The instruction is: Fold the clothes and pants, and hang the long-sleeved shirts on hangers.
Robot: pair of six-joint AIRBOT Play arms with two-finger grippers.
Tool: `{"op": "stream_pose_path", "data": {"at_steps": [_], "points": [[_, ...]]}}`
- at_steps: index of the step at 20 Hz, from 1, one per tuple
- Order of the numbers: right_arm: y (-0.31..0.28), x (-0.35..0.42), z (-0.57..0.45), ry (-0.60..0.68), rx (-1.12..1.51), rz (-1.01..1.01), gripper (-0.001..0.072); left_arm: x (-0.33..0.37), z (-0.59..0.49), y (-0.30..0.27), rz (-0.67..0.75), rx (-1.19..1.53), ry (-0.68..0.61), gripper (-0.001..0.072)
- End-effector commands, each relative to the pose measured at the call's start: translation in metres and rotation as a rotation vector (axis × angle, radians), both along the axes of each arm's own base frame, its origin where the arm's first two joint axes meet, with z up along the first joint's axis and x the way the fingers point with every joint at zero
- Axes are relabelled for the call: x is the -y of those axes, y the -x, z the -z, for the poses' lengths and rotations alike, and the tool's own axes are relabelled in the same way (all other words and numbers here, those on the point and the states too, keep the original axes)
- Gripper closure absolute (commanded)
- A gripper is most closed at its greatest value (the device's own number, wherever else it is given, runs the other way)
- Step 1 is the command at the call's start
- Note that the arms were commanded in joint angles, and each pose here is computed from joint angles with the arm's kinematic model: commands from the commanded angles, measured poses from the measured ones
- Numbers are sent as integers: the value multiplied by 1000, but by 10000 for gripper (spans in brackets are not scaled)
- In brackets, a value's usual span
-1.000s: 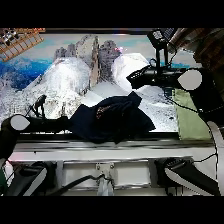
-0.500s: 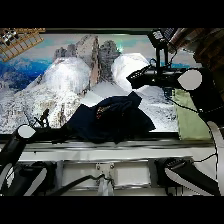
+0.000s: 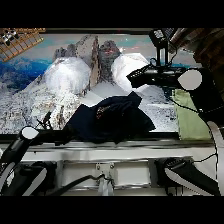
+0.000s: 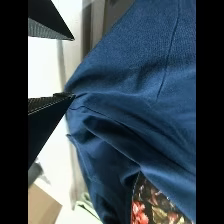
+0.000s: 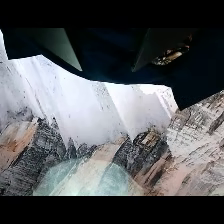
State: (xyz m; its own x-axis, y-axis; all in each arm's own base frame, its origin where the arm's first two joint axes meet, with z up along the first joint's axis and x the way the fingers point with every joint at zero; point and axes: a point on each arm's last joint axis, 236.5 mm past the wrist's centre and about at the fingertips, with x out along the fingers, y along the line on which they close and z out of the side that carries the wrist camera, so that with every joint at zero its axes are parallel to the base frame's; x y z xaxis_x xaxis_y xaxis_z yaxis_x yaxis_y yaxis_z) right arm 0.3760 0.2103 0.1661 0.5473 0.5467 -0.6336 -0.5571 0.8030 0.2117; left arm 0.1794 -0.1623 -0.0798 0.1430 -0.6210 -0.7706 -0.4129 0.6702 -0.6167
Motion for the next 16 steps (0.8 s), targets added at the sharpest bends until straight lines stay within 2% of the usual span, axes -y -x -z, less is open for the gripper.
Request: {"op": "stream_pose_path", "data": {"at_steps": [1,4,8,16], "points": [[0,0,0,-4,0,3,363,11,7,-2,20,6,3,363],[0,-1,0,-14,-11,14,363,22,11,-9,18,27,20,363],[0,-1,0,-15,-14,15,363,36,25,7,91,-20,31,362],[2,-1,1,-17,-24,14,363,56,26,-17,26,31,110,361]]}}
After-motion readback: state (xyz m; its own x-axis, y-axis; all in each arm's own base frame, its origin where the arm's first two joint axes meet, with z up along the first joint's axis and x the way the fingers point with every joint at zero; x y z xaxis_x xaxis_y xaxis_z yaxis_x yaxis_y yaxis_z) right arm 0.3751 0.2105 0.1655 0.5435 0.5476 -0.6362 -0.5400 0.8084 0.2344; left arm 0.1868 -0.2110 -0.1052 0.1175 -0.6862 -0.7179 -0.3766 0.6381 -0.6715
